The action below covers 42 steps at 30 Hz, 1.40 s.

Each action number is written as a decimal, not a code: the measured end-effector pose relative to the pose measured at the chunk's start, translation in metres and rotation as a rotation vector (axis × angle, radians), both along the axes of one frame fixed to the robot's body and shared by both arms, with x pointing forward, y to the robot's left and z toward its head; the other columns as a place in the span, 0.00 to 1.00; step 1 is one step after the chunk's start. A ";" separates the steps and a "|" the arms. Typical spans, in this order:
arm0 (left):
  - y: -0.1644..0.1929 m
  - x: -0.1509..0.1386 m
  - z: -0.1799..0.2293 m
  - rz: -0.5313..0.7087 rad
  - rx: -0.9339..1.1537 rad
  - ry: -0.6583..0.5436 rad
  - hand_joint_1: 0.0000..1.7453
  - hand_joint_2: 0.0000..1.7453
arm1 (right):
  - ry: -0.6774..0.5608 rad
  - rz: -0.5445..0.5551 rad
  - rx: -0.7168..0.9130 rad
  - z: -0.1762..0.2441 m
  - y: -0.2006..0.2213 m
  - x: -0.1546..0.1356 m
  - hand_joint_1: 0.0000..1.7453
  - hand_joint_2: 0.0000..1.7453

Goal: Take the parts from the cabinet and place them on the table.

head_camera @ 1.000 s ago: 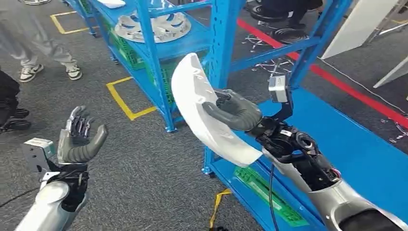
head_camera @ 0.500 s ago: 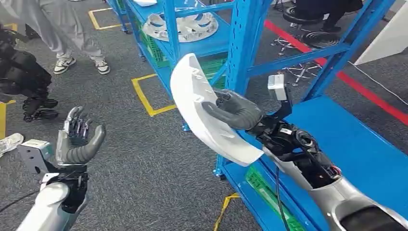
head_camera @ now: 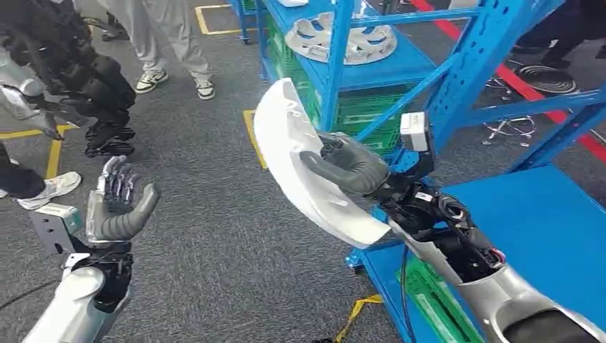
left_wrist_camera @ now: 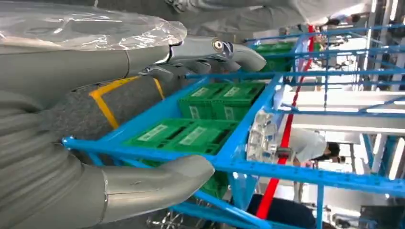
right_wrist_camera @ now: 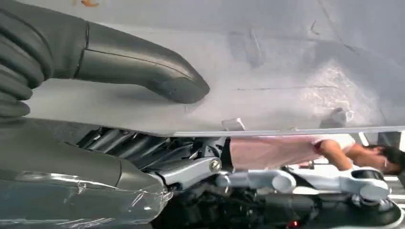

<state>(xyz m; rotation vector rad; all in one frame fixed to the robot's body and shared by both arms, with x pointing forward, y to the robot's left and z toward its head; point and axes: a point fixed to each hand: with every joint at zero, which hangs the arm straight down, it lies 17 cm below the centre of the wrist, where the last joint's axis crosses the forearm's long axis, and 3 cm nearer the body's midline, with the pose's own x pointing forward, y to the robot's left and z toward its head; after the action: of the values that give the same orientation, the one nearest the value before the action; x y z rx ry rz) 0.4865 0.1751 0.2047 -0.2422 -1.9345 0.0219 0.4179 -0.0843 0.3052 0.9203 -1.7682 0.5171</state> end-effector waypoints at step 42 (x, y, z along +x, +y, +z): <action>0.002 0.007 0.002 0.003 0.003 0.005 0.00 1.00 | 0.010 0.002 -0.012 -0.001 0.002 0.004 1.00 1.00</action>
<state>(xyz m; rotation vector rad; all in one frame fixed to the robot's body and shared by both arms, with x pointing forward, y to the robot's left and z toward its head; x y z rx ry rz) 0.4937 0.1773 0.2062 -0.2375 -1.9293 0.0214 0.4220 -0.0827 0.3040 0.9147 -1.7535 0.5229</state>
